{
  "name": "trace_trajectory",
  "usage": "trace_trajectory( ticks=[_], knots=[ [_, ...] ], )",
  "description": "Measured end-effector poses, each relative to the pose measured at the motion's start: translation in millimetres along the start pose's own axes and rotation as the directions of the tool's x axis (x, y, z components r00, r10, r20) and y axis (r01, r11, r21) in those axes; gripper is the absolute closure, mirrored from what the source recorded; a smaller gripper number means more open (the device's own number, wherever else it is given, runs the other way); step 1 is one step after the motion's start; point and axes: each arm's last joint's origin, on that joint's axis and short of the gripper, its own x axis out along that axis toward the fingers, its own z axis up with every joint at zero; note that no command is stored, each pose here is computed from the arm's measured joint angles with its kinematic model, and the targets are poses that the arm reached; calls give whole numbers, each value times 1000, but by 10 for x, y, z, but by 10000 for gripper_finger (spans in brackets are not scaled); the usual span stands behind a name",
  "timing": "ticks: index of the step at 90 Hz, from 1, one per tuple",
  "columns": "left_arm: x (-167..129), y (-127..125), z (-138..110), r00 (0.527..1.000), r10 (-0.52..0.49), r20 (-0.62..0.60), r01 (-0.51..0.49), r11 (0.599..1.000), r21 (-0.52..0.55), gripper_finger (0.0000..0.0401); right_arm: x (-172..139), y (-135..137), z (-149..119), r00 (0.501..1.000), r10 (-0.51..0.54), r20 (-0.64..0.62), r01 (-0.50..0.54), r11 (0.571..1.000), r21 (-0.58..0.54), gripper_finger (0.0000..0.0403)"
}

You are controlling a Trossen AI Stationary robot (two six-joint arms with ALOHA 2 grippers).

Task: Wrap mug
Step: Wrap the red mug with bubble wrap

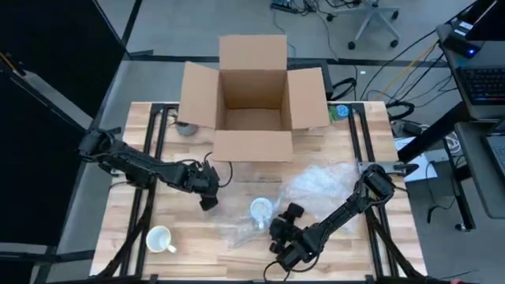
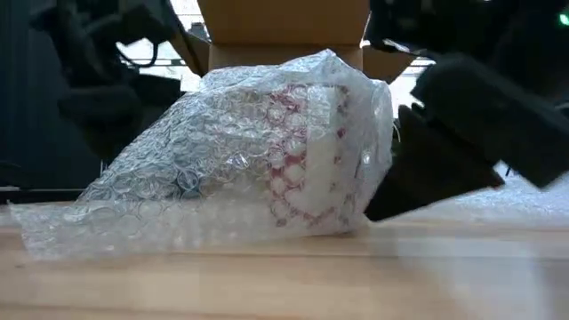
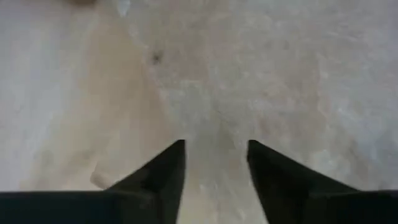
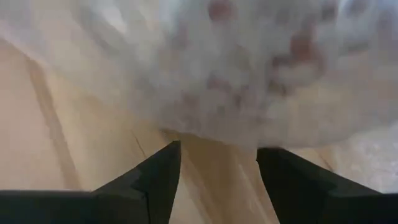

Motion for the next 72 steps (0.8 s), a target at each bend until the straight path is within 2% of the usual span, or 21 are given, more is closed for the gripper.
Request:
trace_trajectory(
  ticks=[14,27,37,47,51,54,61,72],
  knots=[
    [159,40,-61,992,-112,61,116,991,-60,159,30,-14,20,1000,4,-16,-4,999,-42,204],
    [234,57,-101,985,-119,122,134,984,-117,162,32,-16,20,1000,3,-18,-4,996,-87,204],
    [279,41,-105,984,-105,144,122,985,-118,216,34,-19,20,1000,1,-19,-3,992,-127,204],
    [285,8,-92,978,-120,169,141,983,-116,318,49,-30,33,1000,-5,-19,2,989,-150,204],
    [276,-28,-86,972,-152,182,173,979,-109,362,50,-31,34,1000,-5,-19,2,987,-160,204],
    [267,-58,-83,965,-185,185,206,973,-101,381,54,-34,38,1000,-7,-19,3,987,-164,204],
    [194,-146,-52,948,-253,191,271,959,-78,390,64,-40,46,1000,-9,-19,6,985,-171,204],
    [-53,-356,109,901,-329,284,348,937,-18,399,64,-38,49,1000,-8,-18,4,985,-172,204]
  ],
)
